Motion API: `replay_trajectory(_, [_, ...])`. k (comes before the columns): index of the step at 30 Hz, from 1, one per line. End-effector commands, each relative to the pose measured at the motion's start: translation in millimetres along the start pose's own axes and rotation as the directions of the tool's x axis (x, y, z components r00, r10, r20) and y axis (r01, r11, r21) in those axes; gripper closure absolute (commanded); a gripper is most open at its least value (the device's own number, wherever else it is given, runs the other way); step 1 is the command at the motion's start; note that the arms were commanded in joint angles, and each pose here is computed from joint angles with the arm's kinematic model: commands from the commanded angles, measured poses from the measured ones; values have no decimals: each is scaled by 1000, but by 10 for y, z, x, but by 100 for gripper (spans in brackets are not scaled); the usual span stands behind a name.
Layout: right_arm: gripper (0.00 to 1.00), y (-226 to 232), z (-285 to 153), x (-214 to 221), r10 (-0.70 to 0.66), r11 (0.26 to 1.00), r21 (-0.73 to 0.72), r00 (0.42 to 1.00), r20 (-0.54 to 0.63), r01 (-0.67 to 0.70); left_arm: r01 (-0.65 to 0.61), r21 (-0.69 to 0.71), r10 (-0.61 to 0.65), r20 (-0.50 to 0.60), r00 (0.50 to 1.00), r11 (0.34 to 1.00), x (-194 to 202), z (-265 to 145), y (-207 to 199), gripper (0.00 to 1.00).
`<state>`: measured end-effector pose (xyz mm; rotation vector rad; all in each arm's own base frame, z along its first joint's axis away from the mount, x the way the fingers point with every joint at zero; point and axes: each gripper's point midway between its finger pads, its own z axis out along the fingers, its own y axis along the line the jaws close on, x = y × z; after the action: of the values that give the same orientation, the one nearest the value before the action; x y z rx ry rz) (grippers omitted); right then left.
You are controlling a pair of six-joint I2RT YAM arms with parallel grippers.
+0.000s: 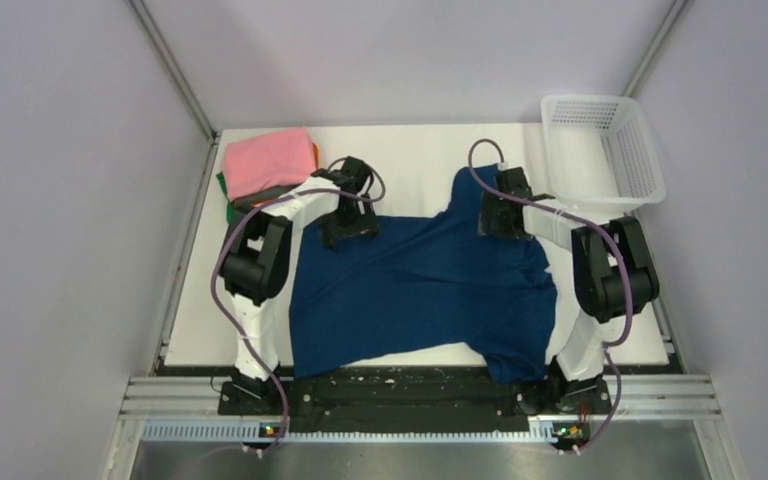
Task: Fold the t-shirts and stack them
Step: Flatten out the tshirt
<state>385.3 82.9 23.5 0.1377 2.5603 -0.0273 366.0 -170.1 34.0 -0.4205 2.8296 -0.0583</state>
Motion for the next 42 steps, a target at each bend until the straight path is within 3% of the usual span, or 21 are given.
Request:
replay_trajectory(1, [26,-145,232,-118,47,998,50,999,-16,-47,34,-3,-34,32,999,999,-363,169,-110,4])
replay_trajectory(8, [27,-244,581,-414,107,994,33,994,-19,-107,73,-26,-73,-6,997,997,-787,655,-173,5])
replay_trajectory(14, [27,-258,811,-901,84,994,62,996,24,-86,87,101,-93,62,994,991,-1355,776,-432,4])
replay_trajectory(20, [27,-213,788,-1441,73,997,5,993,92,-74,42,241,-71,113,991,970,-1623,540,-693,3])
replay_trajectory(26, [27,-191,261,-1632,42,999,-31,988,147,-38,-37,350,-41,212,976,936,-1792,-165,-930,1])
replay_trajectory(29, [27,-145,-136,-1422,41,998,-62,988,149,-32,-83,344,-5,246,969,935,-1647,-545,-969,1])
replay_trajectory(32, [28,-52,-515,-945,67,994,-94,991,118,-56,-117,330,36,242,970,937,-1278,-815,-949,1])
replay_trajectory(36, [28,298,-1024,-146,81,979,-193,994,75,-65,-131,316,85,153,984,940,-469,-896,-761,1])
replay_trajectory(42, [29,481,-1166,886,73,972,-217,994,-76,-88,-100,327,83,65,994,940,486,-598,-227,1])
